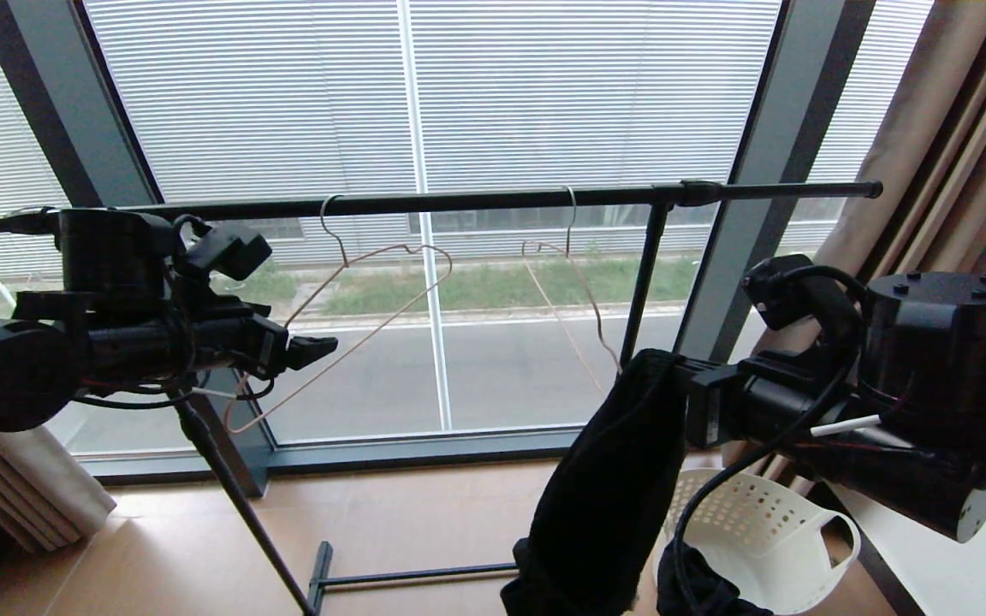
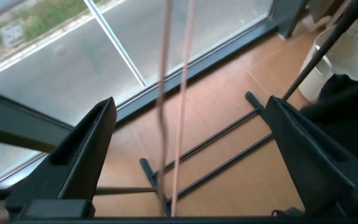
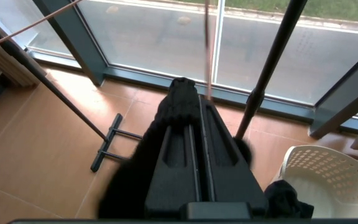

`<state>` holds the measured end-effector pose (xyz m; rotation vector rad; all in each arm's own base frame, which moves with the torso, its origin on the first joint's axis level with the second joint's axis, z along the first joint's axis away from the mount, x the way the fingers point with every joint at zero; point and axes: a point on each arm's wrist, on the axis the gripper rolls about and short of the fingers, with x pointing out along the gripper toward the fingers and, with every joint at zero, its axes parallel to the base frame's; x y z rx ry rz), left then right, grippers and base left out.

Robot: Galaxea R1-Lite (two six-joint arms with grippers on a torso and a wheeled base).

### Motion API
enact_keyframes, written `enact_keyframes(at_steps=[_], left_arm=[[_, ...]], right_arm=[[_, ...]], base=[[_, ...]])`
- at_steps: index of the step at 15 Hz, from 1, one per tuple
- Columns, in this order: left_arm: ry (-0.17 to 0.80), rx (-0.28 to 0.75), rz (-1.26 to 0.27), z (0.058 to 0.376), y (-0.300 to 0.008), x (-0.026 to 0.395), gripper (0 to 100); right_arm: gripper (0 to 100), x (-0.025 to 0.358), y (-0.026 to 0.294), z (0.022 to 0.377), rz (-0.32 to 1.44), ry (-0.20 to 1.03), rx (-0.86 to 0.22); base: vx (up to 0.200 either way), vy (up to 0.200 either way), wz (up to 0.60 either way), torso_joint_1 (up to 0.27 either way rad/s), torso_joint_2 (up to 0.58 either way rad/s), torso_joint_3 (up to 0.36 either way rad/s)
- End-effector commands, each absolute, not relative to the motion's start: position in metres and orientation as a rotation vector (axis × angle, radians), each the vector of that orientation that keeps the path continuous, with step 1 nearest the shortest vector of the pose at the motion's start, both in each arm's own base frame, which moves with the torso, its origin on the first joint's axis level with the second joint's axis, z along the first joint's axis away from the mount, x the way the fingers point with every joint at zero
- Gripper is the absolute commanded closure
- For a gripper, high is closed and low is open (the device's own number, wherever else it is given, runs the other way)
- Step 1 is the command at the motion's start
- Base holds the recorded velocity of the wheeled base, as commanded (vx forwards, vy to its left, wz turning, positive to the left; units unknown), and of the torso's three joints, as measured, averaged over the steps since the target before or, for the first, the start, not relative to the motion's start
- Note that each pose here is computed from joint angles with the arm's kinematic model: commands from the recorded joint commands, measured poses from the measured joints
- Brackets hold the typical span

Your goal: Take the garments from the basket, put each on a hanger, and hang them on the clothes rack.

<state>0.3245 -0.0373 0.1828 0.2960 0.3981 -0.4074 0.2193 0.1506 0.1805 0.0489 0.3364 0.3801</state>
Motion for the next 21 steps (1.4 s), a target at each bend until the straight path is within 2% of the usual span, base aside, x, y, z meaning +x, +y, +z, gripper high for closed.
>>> enact_keyframes(at_steps=[1,8,9,17,20,21], left_arm=[[0.445,0.298,-0.417,0.164,-0.047,0.345,0],[0.467,0.281,-0.382,0.155,-0.046,0.360,0],[0.468,0.280,-0.376,0.155,-0.046,0.360,100],[0.466,0.259,-0.377,0.157,-0.049,0.358,100],[0.440,0.258,-0.386,0.167,-0.053,0.351,100],[0.401,0.248,-0.413,0.181,-0.062,0.339,100]], right_arm=[[100,0.220,0.151,0.180,0.381,0.339,0.047],[100,0.220,0.151,0.178,0.380,0.345,0.046],[100,0.220,0.152,0.178,0.381,0.345,0.046],[100,0.220,0.152,0.178,0.381,0.344,0.047],[100,0.220,0.152,0.178,0.381,0.344,0.047],[100,0.220,0.152,0.178,0.381,0.344,0.047]], base=[[0.000,0.000,0.00,0.000,0.00,0.000],[0.000,0.000,0.00,0.000,0.00,0.000],[0.000,0.000,0.00,0.000,0.00,0.000],[0.000,0.000,0.00,0.000,0.00,0.000],[0.000,0.000,0.00,0.000,0.00,0.000],[0.000,0.000,0.00,0.000,0.00,0.000]])
